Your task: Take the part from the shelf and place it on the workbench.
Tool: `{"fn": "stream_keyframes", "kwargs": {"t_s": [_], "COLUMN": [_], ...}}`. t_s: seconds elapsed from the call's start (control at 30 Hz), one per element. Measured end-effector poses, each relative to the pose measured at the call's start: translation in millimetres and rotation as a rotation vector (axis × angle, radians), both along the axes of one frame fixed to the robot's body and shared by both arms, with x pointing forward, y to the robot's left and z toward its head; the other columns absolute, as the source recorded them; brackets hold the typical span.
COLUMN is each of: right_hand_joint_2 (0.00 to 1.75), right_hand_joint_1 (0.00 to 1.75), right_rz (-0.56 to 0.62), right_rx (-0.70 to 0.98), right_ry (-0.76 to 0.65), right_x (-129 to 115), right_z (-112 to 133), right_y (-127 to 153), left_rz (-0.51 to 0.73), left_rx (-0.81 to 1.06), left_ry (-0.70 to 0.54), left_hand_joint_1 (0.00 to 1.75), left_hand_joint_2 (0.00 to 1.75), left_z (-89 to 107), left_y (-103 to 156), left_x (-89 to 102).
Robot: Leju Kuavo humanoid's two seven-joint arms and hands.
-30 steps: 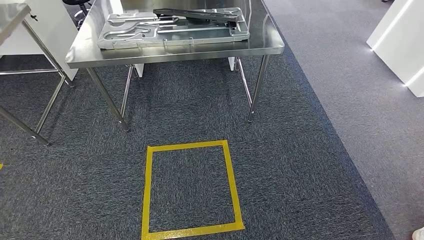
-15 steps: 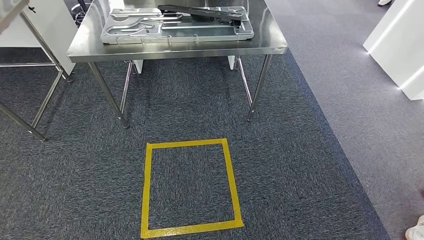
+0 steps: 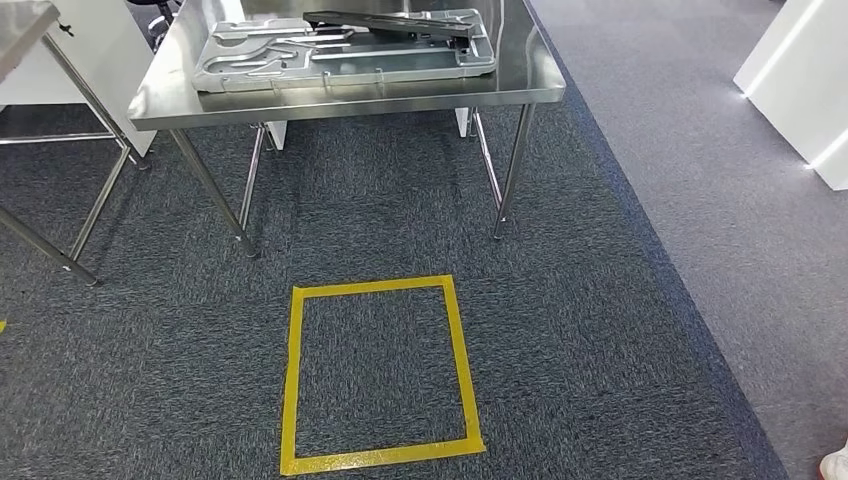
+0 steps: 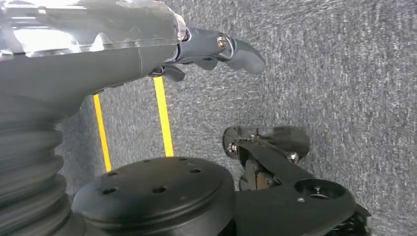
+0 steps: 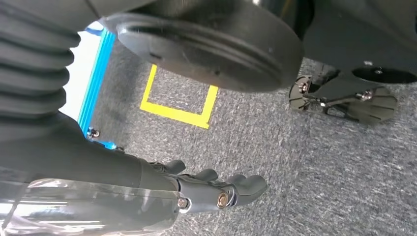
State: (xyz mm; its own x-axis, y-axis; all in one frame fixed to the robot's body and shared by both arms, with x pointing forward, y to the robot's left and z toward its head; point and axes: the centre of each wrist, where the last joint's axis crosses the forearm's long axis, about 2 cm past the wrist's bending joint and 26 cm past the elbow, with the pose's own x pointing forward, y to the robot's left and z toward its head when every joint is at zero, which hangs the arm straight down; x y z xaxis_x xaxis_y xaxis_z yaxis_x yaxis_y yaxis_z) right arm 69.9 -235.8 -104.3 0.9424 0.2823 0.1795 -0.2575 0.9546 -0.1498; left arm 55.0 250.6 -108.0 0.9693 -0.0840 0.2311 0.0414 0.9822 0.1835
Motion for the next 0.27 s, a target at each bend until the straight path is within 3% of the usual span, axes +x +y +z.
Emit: {"fn": "stream_keyframes", "kwargs": {"t_s": [0.27], "right_hand_joint_2": [1.75], "right_hand_joint_1": [0.00], "right_rz": [-0.056], "right_rx": [-0.007], "right_ry": [-0.046], "right_x": [9.4], "right_z": [0.8], "right_y": [-14.1], "left_rz": [-0.008], "left_rx": [-0.032], "left_ry": [0.031], "left_hand_joint_1": [0.00], "left_hand_joint_2": [1.75], "left_z": [-2.4], "left_y": [2.4], "left_x": [-16.5]}}
